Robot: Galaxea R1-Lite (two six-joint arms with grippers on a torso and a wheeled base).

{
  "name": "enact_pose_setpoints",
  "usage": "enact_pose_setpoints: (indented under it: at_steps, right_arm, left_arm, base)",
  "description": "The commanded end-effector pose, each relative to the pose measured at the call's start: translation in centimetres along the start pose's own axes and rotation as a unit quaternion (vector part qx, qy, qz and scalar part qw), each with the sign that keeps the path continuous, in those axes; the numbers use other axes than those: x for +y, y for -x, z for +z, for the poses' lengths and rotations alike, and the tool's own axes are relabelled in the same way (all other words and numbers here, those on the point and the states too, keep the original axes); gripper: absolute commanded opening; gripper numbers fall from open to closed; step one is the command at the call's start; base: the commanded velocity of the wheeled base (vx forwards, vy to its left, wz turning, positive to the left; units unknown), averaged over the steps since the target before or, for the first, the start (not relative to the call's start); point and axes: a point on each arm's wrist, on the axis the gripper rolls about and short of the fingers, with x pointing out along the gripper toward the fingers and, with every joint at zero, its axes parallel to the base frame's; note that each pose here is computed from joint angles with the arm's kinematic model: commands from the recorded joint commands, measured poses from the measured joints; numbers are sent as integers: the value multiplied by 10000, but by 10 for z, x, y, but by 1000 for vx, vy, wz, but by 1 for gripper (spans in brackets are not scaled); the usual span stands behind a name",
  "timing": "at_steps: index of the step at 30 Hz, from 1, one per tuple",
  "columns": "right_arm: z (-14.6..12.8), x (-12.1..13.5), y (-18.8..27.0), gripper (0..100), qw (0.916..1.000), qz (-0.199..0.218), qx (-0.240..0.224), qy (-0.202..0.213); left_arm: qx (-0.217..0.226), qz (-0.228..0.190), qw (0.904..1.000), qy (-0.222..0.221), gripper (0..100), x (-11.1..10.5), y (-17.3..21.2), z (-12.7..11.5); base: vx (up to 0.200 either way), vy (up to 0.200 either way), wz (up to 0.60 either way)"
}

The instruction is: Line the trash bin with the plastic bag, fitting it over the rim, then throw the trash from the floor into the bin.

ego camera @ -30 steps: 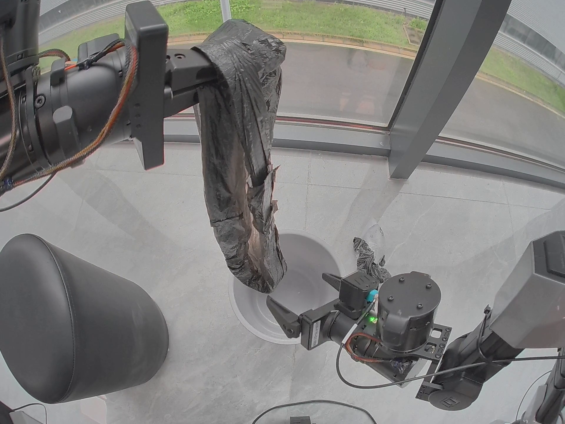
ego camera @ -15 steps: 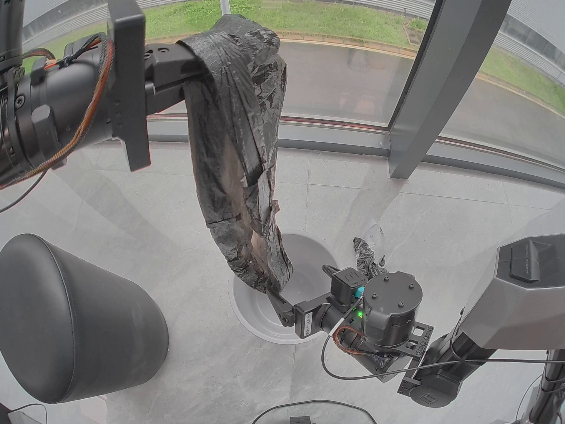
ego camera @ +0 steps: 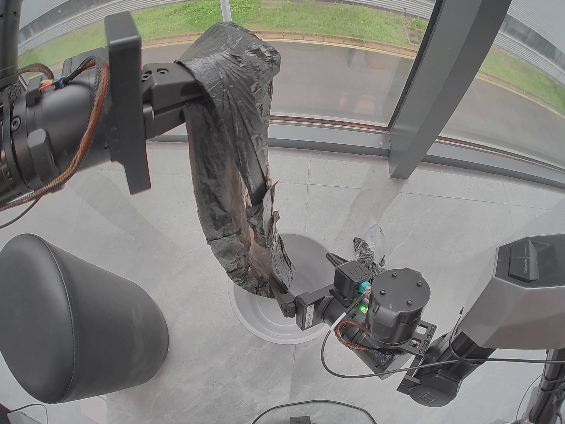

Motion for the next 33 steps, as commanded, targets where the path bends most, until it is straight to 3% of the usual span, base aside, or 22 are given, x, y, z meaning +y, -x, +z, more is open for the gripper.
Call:
enact_pose_setpoints:
  at_steps: [1,4,5,16,22,28,32,33]
  right_arm:
    - [-1,0,0,100,10000,6,15,8]
    - [-2,0,-1,100,10000,6,22,11]
    - [-2,0,-1,0,10000,5,29,14]
    - [-1,1,1,0,10000,15,8,-2]
    - [1,-8,20,0,9984,30,456,348]
    - [38,-22,44,0,9871,-142,1461,634]
    - [96,-25,54,0,9804,-89,1926,395]
    - [120,-30,57,0,9753,-24,2188,304]
  left_arm:
    - [-3,-12,10000,6,0,-1,1,0]
    - [-16,-55,10000,-7,0,-3,5,0]
    - [-9,-59,10000,-6,0,-3,4,-1]
    - [-2,-79,10000,-3,0,-4,7,-2]
    - [60,156,9999,-15,0,11,10,-9]
    - [112,808,9965,-157,0,54,7,-16]
    - [173,1295,9909,-313,0,88,9,-22]
    - [179,1415,9890,-397,0,98,9,-23]
  base:
    - [0,0,0]
    - [0,0,0]
    - [0,0,0]
    - [0,0,0]
    - [0,0,0]
    - [0,0,0]
    - [0,0,0]
    - [0,0,0]
